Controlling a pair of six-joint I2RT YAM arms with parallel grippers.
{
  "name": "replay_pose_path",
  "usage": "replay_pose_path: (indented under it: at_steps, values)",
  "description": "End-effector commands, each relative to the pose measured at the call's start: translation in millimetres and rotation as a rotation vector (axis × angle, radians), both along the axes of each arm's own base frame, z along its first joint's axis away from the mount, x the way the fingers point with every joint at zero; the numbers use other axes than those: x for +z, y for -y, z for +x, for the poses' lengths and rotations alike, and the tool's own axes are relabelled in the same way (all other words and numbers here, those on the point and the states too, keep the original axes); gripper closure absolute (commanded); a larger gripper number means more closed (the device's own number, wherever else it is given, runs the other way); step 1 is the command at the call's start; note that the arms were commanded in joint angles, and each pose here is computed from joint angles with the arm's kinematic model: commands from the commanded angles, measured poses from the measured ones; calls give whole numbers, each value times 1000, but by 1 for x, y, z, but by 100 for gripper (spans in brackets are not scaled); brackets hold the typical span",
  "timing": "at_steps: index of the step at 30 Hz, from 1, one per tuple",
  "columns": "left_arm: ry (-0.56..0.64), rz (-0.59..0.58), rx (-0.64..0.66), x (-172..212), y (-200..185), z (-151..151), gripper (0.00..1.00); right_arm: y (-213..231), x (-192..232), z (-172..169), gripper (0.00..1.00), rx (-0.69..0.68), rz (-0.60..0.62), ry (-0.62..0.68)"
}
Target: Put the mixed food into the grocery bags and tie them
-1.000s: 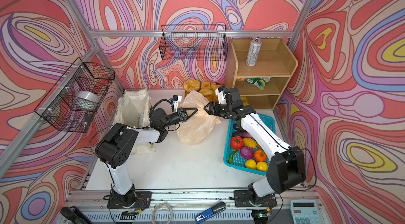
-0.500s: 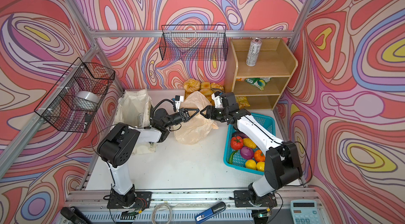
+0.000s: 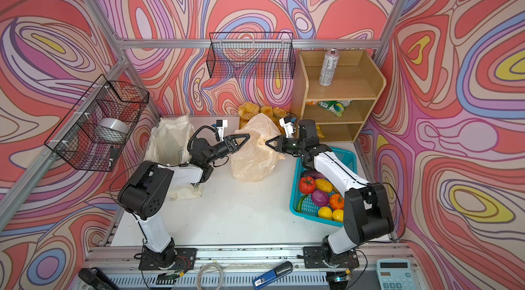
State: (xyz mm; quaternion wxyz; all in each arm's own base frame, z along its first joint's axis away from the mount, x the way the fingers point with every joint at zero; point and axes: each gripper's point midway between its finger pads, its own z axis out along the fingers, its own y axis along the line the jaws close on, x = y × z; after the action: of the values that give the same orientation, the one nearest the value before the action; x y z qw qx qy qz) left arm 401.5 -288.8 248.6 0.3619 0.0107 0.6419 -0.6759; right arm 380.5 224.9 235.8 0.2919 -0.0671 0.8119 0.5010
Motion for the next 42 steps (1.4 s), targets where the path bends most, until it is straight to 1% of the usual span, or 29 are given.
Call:
replay_pose_path:
  at_steps: [1,3,9,13,15,19,23,27,30,31,33,35,38,42]
  values:
    - [24,-5,14,3,2,2,74,-13,41,-25,100,139,120,112]
    - [11,-5,-7,-4,13,3,78,-15,52,-32,100,174,164,144]
    - [-15,54,-91,-24,63,-5,82,-23,77,-49,100,307,260,187]
    - [-36,44,-139,-36,92,-12,88,-25,90,-54,100,355,303,211]
    - [-45,31,-171,-40,108,-18,90,-27,94,-53,100,365,324,213]
    - [-45,17,-212,-43,132,-28,92,-29,95,-48,100,365,355,206]
    - [-27,-1,-233,-39,146,-33,92,-31,86,-40,100,342,372,177]
    - [-4,-18,-217,-31,138,-32,90,-30,78,-36,100,320,366,161]
    - [-24,-35,-174,-35,114,-26,88,-23,80,-36,100,302,346,170]
    - [-46,-31,-153,-40,104,-22,88,-20,80,-36,100,292,330,171]
    - [-53,-15,-116,-44,83,-19,87,-14,80,-38,100,272,298,185]
    - [-32,-8,-84,-36,64,-18,85,-8,79,-39,100,254,271,190]
    - [1,-14,-60,-20,46,-19,81,1,79,-39,100,217,253,198]
    - [55,-35,-74,6,40,-26,78,6,76,-36,100,188,243,197]
